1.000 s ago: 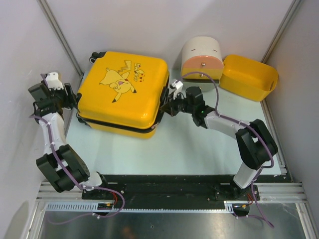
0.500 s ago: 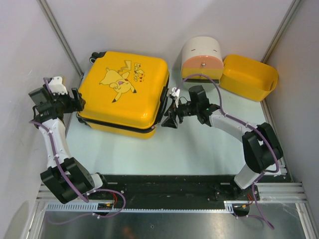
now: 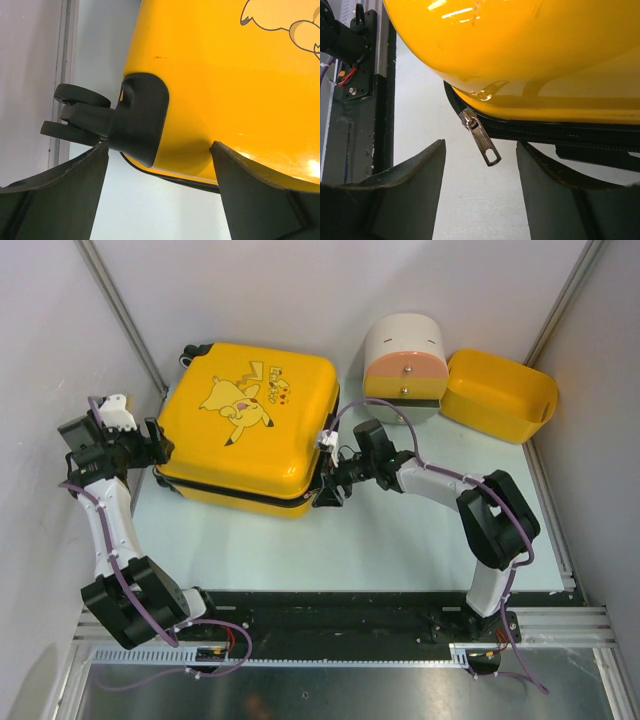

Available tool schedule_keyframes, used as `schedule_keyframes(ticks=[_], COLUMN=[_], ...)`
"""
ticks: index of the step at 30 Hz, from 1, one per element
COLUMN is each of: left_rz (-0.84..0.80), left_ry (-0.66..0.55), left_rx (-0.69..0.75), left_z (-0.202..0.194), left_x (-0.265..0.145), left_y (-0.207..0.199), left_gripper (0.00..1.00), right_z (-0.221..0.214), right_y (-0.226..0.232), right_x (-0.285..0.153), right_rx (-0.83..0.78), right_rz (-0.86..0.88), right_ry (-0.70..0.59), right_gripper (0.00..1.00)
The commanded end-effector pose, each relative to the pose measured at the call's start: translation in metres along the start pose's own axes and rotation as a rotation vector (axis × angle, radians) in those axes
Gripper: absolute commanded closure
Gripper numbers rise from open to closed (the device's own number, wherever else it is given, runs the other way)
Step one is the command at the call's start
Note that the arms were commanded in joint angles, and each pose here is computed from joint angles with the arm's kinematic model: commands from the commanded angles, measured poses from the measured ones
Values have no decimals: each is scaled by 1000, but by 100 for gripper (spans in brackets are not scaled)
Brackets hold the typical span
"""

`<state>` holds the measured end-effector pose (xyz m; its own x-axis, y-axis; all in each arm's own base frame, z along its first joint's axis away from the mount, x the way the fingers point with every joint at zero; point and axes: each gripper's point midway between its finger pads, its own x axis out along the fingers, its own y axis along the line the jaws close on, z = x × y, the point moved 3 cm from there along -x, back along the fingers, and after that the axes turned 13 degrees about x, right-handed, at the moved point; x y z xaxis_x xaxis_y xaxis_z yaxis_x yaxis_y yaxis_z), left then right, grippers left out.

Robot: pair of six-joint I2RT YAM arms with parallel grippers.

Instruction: Open, take out, and arrange the luggage

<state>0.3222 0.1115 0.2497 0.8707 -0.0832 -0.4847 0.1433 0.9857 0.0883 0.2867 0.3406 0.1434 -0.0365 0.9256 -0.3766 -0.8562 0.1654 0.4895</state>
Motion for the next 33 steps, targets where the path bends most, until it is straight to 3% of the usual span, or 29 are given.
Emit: schedule_keyframes(ticks=[1,11,17,20,27,33], left_rz=[-87,-97,-101,-103,-128,-207], left_ry=[235,236,238,240,245,254], left_rx=[-71,-78,-76,-75,-33,-56], left_z=[-61,-63,-65,-68,-85,-104], left_x=[-1,0,-1,-1,-13,-27], left_y=[-23,-25,-26,-28,-44,-72], left_gripper=[12,13,14,16,31,35], right_z=[20,24,18,24,46,56], right_y=[18,31,34,33,24,2], right_x=[5,13,15,16,9,-19], right_rx=[-31,-67,-65,-80,-78,-119], right_rz=[56,85,76,37,-120,-242], right_ry=[-26,-28,-4,-21,-98,-129], right_gripper=[41,72,80,100,100,100])
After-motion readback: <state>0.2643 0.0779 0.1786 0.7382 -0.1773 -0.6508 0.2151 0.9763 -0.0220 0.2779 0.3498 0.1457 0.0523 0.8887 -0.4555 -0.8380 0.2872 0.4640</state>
